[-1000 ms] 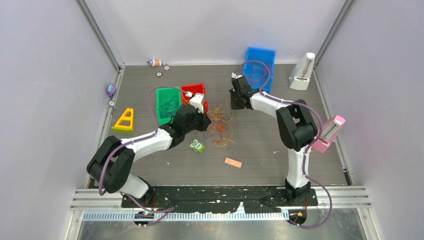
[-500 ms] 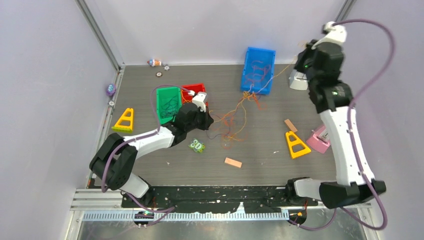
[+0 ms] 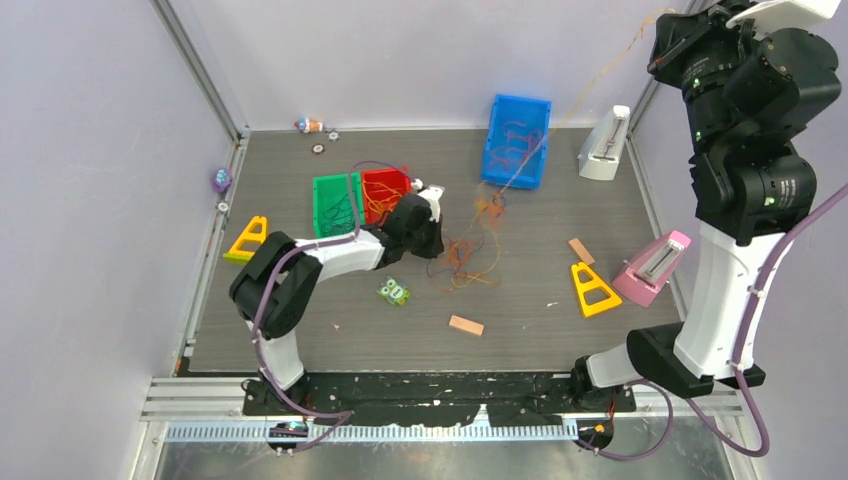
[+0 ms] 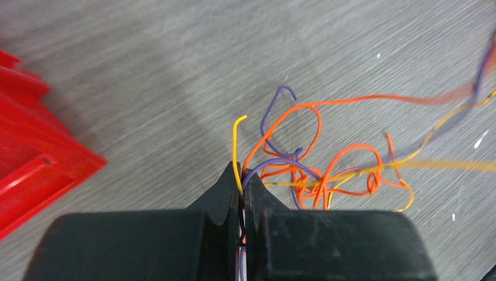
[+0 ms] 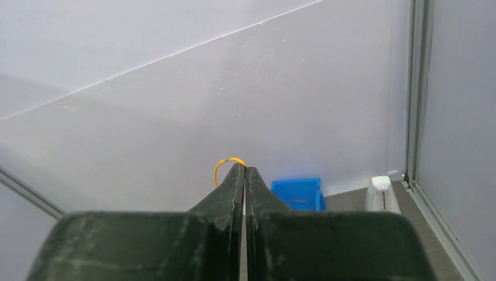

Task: Untangle the cables
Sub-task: Untie the cable, then place the cable in the bin.

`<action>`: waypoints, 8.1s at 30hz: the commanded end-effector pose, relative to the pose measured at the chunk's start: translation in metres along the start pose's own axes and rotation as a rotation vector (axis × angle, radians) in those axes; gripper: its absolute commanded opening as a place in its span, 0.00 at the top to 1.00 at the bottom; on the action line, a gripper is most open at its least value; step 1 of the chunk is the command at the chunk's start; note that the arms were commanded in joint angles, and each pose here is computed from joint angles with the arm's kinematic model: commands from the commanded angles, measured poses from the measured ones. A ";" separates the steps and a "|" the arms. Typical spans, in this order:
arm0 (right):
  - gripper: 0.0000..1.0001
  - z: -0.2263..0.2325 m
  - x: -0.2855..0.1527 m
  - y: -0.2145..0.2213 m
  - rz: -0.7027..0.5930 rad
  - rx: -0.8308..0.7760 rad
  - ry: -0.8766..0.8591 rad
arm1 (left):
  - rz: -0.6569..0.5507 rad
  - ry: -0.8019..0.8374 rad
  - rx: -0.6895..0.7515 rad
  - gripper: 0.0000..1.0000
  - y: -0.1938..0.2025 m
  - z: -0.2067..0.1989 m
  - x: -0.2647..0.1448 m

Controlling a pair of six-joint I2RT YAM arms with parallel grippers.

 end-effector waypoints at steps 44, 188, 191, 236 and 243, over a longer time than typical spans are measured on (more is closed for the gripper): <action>0.89 0.097 -0.084 0.092 0.229 0.276 -0.875 | -0.375 0.609 0.291 1.00 -0.119 -0.194 -0.056; 0.48 0.051 -0.055 0.547 0.826 -0.021 -0.100 | -0.982 0.280 -0.017 1.00 -0.175 -0.077 -0.471; 0.47 0.027 -0.059 0.546 0.852 -0.034 -0.061 | -0.984 0.250 -0.029 1.00 -0.175 -0.071 -0.466; 0.11 0.043 -0.107 0.438 0.381 0.017 -0.482 | -0.662 0.096 -0.074 1.00 -0.264 -0.004 -0.285; 0.12 0.043 -0.112 0.448 0.384 0.035 -0.490 | -0.605 0.035 -0.069 1.00 -0.276 0.011 -0.259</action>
Point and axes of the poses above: each gripper's point midway between its finger pads, its own x axis out along the fingers, its own z axis along the line the jaws close on, y = z × x, the point moved 4 cm from there along -x, back along the fingers, and after that the axes turned 13 degrees about -x, right-handed, at the moved point
